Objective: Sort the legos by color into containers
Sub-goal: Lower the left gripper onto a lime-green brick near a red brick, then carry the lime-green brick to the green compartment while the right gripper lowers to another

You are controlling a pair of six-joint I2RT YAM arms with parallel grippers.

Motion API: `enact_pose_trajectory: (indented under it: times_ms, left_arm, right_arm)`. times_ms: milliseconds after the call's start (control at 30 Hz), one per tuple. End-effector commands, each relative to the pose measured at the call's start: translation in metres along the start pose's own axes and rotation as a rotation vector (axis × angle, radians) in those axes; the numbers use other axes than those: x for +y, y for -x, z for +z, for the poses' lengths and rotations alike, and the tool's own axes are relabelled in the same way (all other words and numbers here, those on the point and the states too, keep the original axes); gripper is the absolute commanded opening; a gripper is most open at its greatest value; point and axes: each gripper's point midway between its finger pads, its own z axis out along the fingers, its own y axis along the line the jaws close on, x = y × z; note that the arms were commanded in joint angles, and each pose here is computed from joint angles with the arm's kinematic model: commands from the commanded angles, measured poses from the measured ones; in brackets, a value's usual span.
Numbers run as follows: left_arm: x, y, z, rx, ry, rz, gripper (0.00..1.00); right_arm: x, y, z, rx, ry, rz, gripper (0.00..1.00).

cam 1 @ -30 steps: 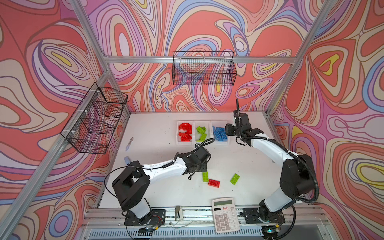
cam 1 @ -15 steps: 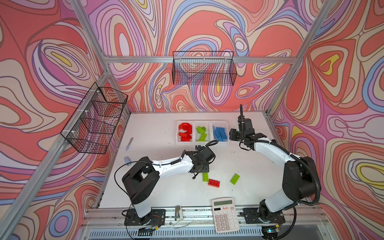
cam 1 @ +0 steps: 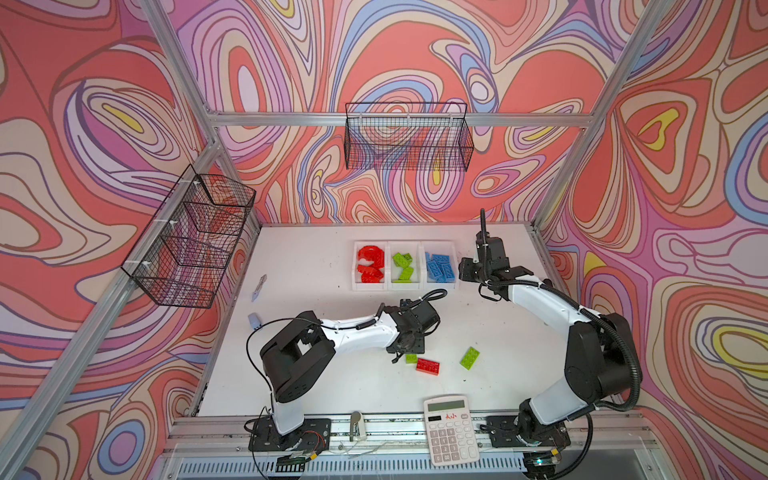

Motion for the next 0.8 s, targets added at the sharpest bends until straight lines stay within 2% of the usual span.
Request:
enact_pose_trajectory:
  times_ms: [0, 200, 367, 533, 633, 767]
  left_arm:
    - [0.001, -0.003, 0.009, 0.03, 0.016, -0.002, 0.61]
    - [-0.002, 0.0, 0.012, 0.038, 0.012, 0.029, 0.53]
    - [0.006, 0.001, 0.014, 0.032, 0.02, 0.037, 0.34]
    - [0.011, 0.008, 0.012, 0.025, 0.029, 0.059, 0.22]
    - [0.013, 0.025, 0.007, -0.004, 0.034, 0.093, 0.19]
    - [0.016, 0.071, -0.013, -0.094, 0.029, 0.141, 0.17]
  right_arm:
    - [-0.006, 0.005, -0.008, -0.022, -0.019, 0.015, 0.55]
    - [-0.007, 0.004, -0.008, -0.021, -0.022, 0.027, 0.55]
    - [-0.008, 0.002, -0.007, -0.016, -0.029, 0.025, 0.55]
    - [-0.01, 0.003, -0.008, -0.019, -0.037, 0.024, 0.55]
    - [-0.01, 0.002, -0.007, -0.018, -0.04, 0.026, 0.54]
    - [-0.01, 0.002, -0.009, -0.016, -0.037, 0.031, 0.54]
